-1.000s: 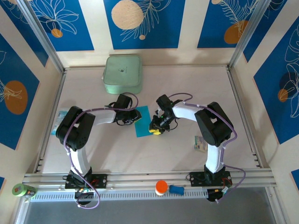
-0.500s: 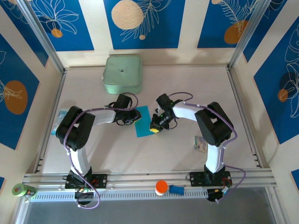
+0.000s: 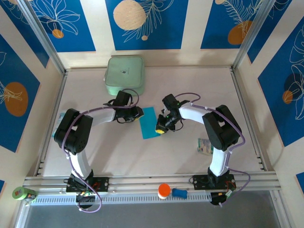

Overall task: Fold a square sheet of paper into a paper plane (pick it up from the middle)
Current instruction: Fold the triangle a second time at the center of the table.

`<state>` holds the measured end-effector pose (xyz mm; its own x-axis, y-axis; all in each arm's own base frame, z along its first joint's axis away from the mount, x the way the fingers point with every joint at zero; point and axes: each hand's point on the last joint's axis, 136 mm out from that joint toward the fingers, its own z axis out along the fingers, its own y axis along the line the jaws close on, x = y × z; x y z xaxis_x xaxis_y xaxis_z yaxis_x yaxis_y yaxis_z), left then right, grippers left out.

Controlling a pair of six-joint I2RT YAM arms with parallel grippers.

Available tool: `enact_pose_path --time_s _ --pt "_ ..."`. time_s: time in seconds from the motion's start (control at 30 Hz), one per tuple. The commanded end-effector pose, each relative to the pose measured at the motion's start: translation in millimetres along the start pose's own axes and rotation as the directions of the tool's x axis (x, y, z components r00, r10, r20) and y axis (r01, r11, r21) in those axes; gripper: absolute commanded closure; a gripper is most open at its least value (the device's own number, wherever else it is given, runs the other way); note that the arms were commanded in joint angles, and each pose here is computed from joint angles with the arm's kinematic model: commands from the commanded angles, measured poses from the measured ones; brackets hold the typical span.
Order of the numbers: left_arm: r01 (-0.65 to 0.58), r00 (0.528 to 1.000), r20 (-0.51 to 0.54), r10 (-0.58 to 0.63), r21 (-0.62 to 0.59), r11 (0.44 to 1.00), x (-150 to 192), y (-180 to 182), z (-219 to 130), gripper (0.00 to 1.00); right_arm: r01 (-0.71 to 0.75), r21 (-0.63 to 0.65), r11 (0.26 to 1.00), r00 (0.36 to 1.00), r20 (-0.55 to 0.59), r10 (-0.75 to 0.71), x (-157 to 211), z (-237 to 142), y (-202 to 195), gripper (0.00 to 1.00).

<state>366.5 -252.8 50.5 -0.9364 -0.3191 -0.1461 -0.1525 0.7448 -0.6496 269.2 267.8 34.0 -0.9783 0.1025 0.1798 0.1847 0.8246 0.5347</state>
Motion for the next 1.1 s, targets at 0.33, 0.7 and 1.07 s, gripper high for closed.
enact_pose_path --time_s 0.33,0.7,1.07 --pt "0.014 0.996 -0.091 -0.019 -0.057 0.998 12 24 21 0.76 0.041 -0.061 0.997 0.999 -0.022 -0.043 4 -3 22 1.00" --pt "0.020 0.993 -0.113 -0.031 -0.099 0.995 18 35 25 0.78 0.080 -0.119 0.990 0.996 -0.027 -0.084 -13 6 48 1.00" --pt "0.024 0.992 -0.119 -0.037 -0.109 0.994 21 39 24 0.79 0.092 -0.092 0.991 0.995 -0.021 -0.094 -24 23 54 1.00"
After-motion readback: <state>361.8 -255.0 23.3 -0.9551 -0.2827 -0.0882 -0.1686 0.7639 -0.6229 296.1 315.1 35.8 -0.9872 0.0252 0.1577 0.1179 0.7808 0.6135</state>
